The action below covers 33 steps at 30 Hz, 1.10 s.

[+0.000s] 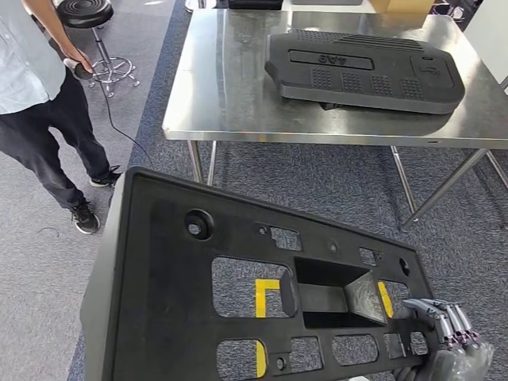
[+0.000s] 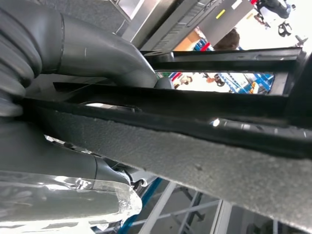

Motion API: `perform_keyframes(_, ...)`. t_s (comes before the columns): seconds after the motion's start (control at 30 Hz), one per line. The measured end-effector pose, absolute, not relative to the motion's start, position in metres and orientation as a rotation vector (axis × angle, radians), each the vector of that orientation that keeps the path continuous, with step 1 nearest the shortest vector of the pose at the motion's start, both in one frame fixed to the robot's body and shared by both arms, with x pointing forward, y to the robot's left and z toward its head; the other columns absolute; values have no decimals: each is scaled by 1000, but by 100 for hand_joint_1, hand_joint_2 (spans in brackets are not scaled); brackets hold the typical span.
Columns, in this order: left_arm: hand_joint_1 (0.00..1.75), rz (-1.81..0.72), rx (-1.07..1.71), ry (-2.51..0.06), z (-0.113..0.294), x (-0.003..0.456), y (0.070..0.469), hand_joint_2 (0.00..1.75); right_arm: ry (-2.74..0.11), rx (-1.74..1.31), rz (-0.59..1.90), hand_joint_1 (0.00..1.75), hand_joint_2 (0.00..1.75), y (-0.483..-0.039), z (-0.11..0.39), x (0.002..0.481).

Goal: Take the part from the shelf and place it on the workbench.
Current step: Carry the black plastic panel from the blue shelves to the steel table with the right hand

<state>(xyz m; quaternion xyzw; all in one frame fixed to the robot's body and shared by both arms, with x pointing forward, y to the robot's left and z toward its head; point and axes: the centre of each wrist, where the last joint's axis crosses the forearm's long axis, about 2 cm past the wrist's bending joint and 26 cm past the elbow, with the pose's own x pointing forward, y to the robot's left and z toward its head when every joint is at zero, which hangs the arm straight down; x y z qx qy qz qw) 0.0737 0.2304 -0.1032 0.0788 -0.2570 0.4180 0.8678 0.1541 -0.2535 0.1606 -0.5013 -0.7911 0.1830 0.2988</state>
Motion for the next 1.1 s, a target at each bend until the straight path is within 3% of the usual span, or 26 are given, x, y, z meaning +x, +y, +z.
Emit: perform_keyframes(1.1, 0, 878, 152, -549, -103, 73, 231, 175, -2103, -1326, 440, 175, 175, -254, 161, 156)
